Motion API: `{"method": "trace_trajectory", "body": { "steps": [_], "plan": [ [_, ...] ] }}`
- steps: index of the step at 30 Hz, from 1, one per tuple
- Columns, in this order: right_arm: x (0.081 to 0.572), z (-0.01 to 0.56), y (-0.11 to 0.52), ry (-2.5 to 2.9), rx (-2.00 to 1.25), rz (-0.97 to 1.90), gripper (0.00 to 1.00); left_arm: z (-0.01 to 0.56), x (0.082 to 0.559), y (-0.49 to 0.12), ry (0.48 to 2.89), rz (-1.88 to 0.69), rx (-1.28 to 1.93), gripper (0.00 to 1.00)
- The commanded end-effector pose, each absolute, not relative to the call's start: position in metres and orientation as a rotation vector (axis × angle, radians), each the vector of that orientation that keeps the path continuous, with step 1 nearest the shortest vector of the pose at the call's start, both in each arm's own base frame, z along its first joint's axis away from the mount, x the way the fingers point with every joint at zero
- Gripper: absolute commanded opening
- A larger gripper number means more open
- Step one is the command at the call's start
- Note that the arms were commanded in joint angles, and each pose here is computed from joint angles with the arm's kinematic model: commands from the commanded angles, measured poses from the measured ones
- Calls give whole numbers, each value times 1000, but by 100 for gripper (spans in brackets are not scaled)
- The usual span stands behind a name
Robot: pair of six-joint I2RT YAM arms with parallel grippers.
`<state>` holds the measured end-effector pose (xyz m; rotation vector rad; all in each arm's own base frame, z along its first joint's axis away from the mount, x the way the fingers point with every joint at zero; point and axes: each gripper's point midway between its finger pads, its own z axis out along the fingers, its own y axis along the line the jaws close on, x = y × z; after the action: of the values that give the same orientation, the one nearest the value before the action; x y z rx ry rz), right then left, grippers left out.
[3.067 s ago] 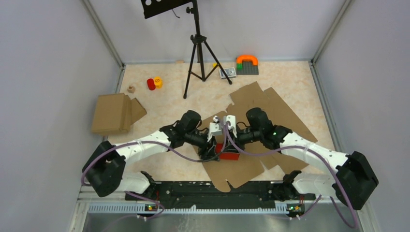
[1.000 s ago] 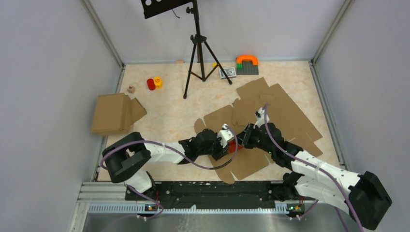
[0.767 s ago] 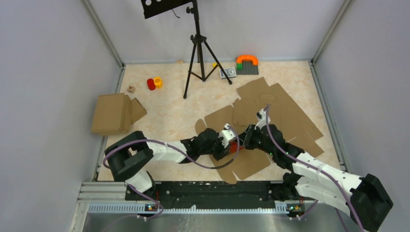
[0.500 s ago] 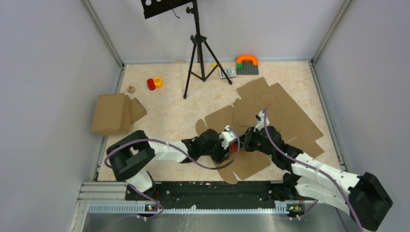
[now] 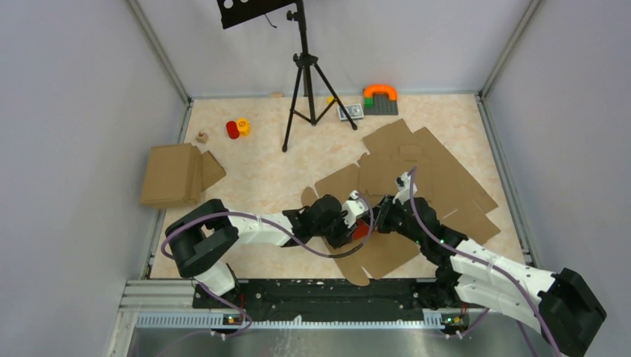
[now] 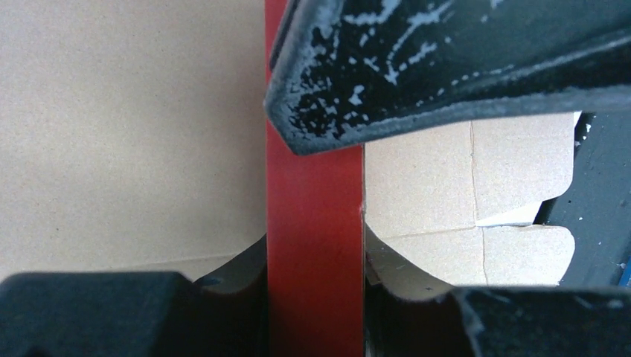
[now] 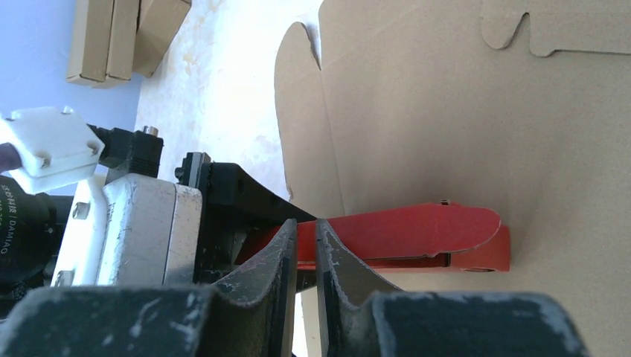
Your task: Fold the paper box
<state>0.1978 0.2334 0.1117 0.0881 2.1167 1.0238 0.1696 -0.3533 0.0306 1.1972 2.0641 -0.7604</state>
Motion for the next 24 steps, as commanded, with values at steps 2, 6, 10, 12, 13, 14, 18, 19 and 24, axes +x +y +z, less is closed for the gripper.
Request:
{"method": "trace_trajectory", "body": {
  "steps": [2,6,10,12,13,14,18,19,24],
  "plan": [
    [191,106,239,2139,41,1028,14,30,169,-356,2108,-782,1175,13],
    [182,86,238,2196,53,1025,13,26,168,-355,2126,-776,1169,14],
    [174,62,229,2215,106,1024,10,25,169,-354,2138,-771,1157,22],
    [176,54,222,2215,135,992,9,27,170,-354,2140,-767,1150,30],
    [175,51,221,2220,140,985,8,28,169,-354,2142,-765,1151,35],
    [175,49,219,2226,143,975,8,30,170,-354,2142,-764,1148,39],
    [173,45,217,2248,141,953,8,38,171,-353,2157,-743,1156,57],
    [174,45,217,2250,140,948,7,41,171,-353,2158,-741,1157,60],
    [174,44,215,2247,147,944,7,57,171,-354,2165,-739,1181,65]
  ]
}}
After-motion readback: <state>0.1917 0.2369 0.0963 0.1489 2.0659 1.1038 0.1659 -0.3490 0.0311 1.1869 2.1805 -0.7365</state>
